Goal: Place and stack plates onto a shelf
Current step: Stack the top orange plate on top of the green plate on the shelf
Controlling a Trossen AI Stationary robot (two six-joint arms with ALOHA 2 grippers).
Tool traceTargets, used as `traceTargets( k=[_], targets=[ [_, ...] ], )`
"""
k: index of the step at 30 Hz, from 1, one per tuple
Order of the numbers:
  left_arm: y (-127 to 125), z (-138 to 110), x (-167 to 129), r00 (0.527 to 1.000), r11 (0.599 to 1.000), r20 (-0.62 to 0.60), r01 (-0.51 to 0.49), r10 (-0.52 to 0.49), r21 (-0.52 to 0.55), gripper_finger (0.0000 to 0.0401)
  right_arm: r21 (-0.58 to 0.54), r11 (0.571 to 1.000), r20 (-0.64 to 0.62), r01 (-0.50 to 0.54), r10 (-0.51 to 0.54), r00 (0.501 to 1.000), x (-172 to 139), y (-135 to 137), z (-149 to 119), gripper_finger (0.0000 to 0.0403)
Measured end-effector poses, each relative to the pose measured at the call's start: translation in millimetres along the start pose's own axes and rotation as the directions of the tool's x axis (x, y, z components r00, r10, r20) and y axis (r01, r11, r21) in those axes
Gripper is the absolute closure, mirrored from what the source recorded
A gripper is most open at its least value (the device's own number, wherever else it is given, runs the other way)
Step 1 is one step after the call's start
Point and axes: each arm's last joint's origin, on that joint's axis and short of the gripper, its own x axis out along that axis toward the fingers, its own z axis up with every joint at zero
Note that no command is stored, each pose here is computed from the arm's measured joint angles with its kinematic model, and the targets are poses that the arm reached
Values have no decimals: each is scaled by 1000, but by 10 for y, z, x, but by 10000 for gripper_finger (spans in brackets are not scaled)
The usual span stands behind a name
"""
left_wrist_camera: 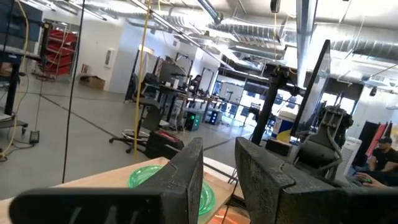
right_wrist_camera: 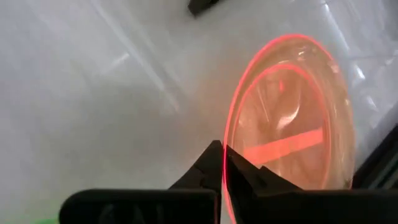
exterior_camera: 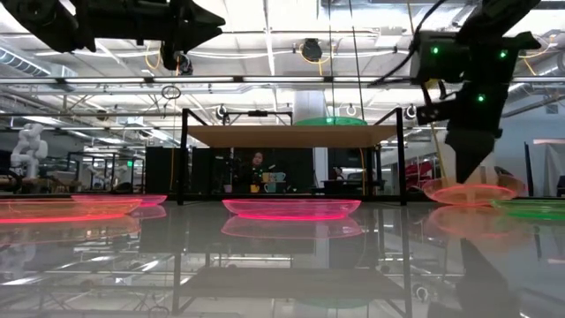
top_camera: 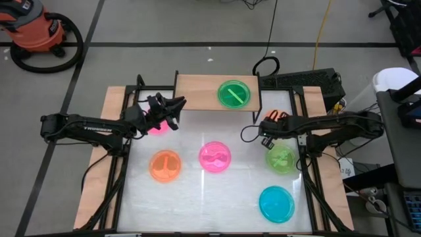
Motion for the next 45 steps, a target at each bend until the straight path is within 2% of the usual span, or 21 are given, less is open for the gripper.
traceTargets(
  k=[5, 9, 14, 18, 25, 29, 32, 35, 45],
  targets=[
    [0, 0, 0, 1000, 999, 0, 0, 0, 50, 302, 34, 999, 76, 0, -3, 997, -162, -43, 54, 402],
    [-1, 5, 0, 1000, 999, 5, 1, -1, 43, 302, 64, 996, 182, 57, -68, 981, -332, -81, 142, 403],
    [-2, 7, 1, 1000, 999, 6, 2, -2, 35, 304, 129, 982, 287, 136, -168, 943, -543, -169, 241, 403],
    [-2, 7, 1, 1000, 1000, 6, 3, -3, 14, 316, 170, 976, 362, 140, -193, 912, -747, -226, 344, 403],
    [-9, -1, -1, 1000, 1000, -2, 13, -13, 12, 320, 147, 979, 521, 144, -201, 829, -1102, -282, 595, 403],
    [-9, -1, -1, 1000, 1000, -3, 13, -13, 12, 320, 92, 986, 638, 140, -166, 752, -1236, -252, 772, 403],
    [-8, -2, -1, 1000, 1000, -3, 12, -12, 17, 320, -38, 992, 715, 124, -59, 697, -1287, -187, 895, 403],
    [-8, -3, -1, 1000, 1000, -5, 12, -12, 19, 320, -164, 977, 752, 135, 35, 659, -1275, -95, 1005, 403],
    [-12, -22, -1, 999, 999, -28, 35, -34, 30, 320, -372, 880, 674, 294, 39, 738, -862, 216, 1226, 403]
  ],
)
